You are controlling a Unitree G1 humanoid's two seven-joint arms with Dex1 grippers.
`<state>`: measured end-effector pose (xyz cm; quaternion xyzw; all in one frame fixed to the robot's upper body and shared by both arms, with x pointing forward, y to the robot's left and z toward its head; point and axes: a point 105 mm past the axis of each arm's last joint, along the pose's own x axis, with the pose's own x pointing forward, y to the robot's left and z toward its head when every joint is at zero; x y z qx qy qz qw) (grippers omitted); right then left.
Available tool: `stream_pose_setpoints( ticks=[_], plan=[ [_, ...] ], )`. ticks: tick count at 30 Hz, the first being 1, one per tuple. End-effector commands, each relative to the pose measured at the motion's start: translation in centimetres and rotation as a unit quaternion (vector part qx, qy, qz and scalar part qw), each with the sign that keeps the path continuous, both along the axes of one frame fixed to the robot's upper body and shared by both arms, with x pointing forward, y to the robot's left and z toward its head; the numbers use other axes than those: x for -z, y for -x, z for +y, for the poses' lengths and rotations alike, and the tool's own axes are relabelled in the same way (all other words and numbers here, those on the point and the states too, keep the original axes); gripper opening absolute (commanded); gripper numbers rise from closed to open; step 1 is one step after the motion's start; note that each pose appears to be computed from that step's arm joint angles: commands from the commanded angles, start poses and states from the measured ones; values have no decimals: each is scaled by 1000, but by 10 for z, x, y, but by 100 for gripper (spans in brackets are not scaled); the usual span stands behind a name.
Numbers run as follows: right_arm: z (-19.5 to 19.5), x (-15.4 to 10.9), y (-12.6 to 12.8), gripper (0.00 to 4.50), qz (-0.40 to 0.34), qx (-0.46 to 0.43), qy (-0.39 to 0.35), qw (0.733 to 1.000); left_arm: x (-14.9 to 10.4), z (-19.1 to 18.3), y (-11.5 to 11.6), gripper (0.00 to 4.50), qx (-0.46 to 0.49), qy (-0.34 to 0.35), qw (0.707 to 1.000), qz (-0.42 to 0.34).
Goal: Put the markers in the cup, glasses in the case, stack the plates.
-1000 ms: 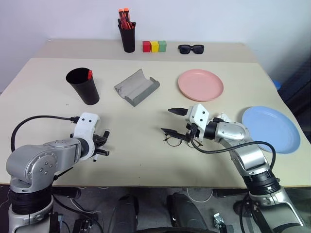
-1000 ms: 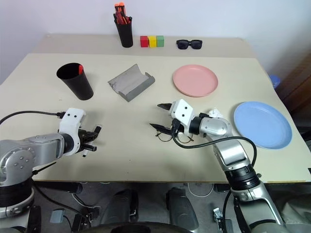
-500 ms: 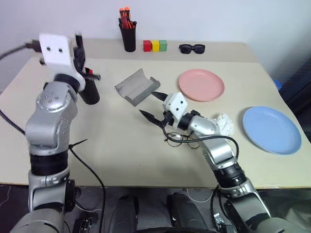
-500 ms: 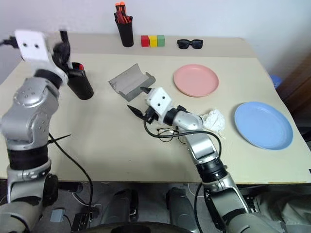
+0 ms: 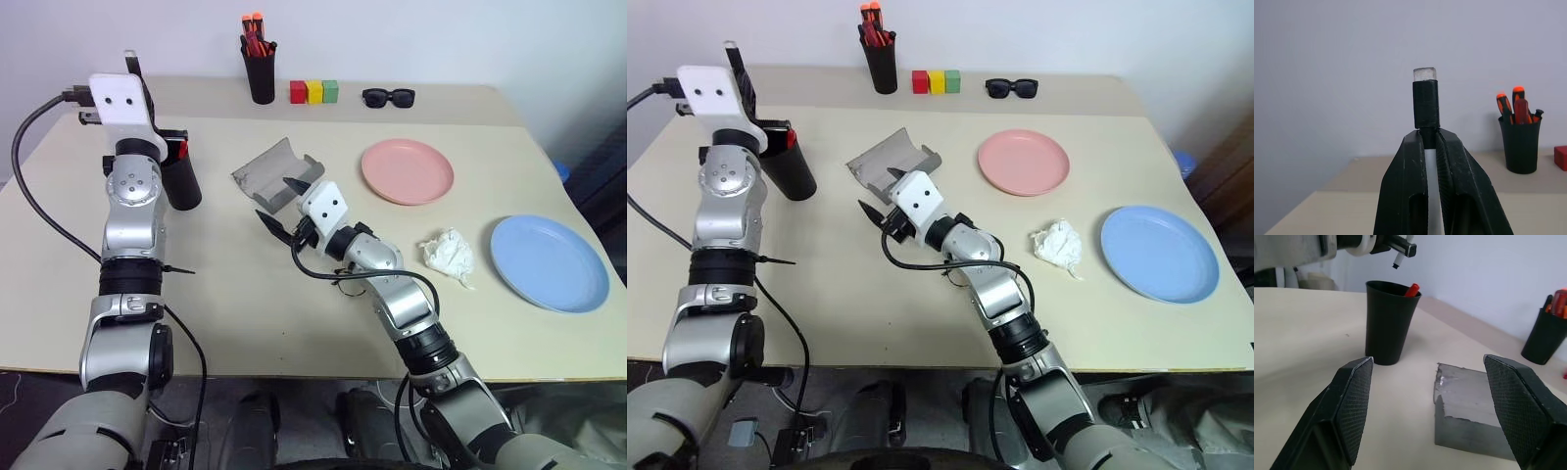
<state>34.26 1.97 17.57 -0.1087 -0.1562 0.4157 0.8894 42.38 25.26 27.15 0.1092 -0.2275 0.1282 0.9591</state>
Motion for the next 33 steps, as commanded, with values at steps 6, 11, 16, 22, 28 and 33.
stream_pose_setpoints(
  ticks=[6, 11, 16, 22, 28, 33],
  plan=[
    [1, -11, 4, 367, -19, 0, -22, 1000, -5, 3, 1, 4, -13, -3, 999, -30],
    [3, -9, 6, 367, -11, -11, -19, 1000, -1, 3, 2, 4, -19, 1, 999, -30],
    [5, -10, 9, 367, -10, -20, -19, 1000, 2, 2, 3, 4, -22, 6, 999, -30],
    [6, -10, 9, 367, -10, -23, -18, 1000, 5, 3, 5, 119, -23, 12, 999, -31],
    [5, -10, 9, 367, -8, -27, -16, 999, 4, 3, 7, 213, -31, 12, 999, -35],
    [4, -9, 10, 367, -7, -28, -14, 999, -1, 2, 8, 213, -26, 16, 999, -44]
  ],
)
